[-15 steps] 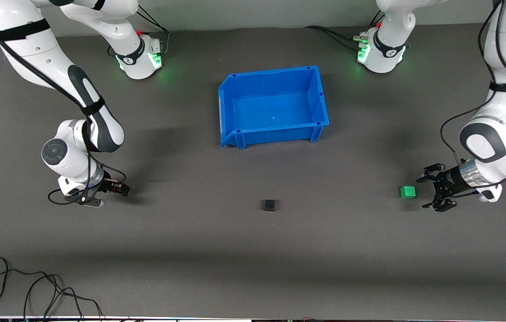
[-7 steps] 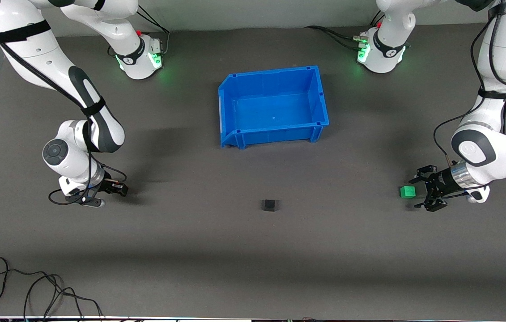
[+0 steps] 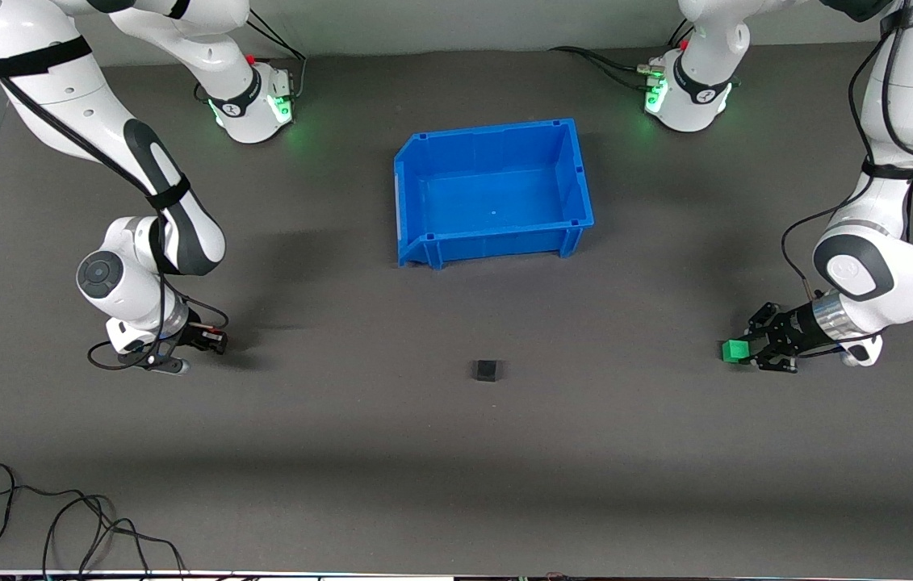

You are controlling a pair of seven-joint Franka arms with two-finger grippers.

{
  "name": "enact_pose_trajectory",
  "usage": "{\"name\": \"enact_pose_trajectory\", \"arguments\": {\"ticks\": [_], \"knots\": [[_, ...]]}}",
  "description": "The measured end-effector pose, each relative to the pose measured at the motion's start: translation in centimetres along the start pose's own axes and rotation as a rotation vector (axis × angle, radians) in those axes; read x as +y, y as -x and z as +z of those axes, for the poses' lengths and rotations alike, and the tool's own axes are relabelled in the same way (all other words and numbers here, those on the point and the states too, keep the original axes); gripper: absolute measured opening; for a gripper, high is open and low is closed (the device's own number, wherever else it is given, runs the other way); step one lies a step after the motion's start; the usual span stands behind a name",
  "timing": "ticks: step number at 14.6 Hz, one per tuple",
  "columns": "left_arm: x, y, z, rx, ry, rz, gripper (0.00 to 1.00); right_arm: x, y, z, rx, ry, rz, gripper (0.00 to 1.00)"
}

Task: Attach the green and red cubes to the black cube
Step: 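Close the right gripper on the red cube while the left gripper grasps the green cube, then carry the red cube and green cube toward the black cube with both grippers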

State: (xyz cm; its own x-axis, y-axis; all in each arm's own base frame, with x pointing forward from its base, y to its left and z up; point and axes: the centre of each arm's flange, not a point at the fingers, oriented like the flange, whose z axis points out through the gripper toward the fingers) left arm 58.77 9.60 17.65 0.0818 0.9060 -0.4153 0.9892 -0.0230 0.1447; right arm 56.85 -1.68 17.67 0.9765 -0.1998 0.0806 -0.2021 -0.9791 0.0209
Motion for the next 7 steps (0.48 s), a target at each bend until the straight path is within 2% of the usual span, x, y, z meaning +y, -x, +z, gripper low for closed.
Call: {"name": "enact_pose_trajectory", "arguments": {"ticks": [4,7], "knots": [[0.1,0.0,-0.1,0.0,0.002,0.002,0.37,0.0,-0.1,-0.1,0.005,-0.009,0.026,0.4],[1.3,0.2,-1.0,0.003,0.029,0.009,0.37,0.3,-1.0,-0.7,0.013,-0.071,0.155,0.4]]}}
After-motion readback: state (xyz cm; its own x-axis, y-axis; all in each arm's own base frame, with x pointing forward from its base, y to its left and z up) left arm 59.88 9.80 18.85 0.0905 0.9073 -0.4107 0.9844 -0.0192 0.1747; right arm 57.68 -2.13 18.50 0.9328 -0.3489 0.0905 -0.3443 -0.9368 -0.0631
